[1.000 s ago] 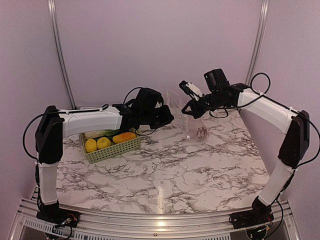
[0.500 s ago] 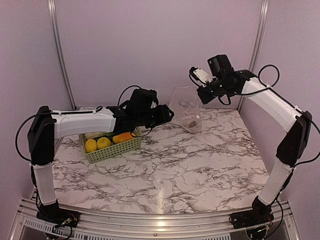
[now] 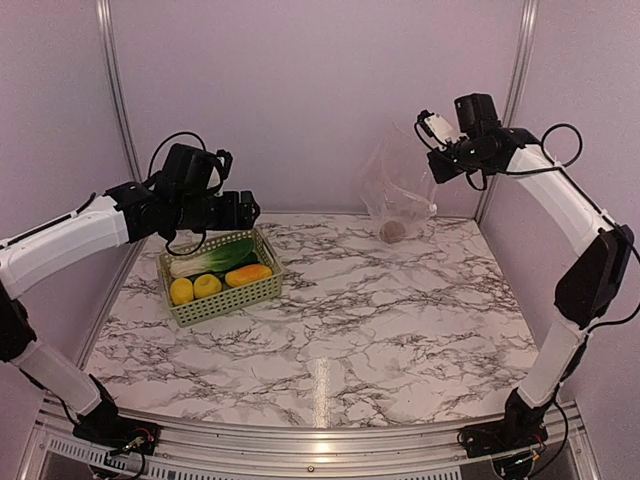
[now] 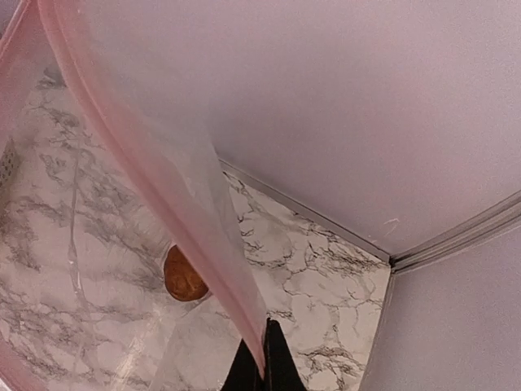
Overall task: Place the food in the zip-top bag and seal the zipper
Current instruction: Adjust the zipper on the zipper food storage bag, then pick up the fake fruit from the bin.
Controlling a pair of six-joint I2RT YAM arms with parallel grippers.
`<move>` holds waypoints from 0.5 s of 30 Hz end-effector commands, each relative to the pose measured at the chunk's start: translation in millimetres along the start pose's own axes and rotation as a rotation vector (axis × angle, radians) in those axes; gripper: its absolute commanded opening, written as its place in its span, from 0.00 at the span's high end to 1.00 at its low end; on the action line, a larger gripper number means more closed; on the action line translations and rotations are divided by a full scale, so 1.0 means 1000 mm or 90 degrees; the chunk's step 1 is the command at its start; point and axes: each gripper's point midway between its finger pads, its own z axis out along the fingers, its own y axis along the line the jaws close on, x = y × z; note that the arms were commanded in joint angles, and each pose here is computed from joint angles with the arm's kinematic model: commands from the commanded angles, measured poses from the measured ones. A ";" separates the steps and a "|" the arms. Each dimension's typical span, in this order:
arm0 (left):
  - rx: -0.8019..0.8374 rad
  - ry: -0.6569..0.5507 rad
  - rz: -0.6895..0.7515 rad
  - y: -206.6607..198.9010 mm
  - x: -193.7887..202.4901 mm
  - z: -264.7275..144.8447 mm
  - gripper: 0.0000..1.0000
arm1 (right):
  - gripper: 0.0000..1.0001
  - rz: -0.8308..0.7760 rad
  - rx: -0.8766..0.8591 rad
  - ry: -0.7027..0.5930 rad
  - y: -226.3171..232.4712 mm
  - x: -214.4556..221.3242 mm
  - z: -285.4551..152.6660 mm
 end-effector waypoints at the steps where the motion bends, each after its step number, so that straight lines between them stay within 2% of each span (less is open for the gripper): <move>1: -0.124 0.186 0.049 0.089 0.070 0.004 0.15 | 1.00 0.013 0.046 -0.021 -0.037 -0.005 -0.006; 4: -0.115 0.200 0.043 0.100 0.076 0.014 0.17 | 1.00 0.019 0.040 -0.034 -0.034 -0.002 -0.007; 8: -0.119 0.246 0.101 0.101 0.079 0.036 0.17 | 1.00 0.022 -0.034 -0.038 -0.009 0.007 0.000; 15: -0.113 0.338 0.144 0.103 0.107 0.071 0.27 | 1.00 -0.013 -0.131 -0.055 0.045 0.008 -0.009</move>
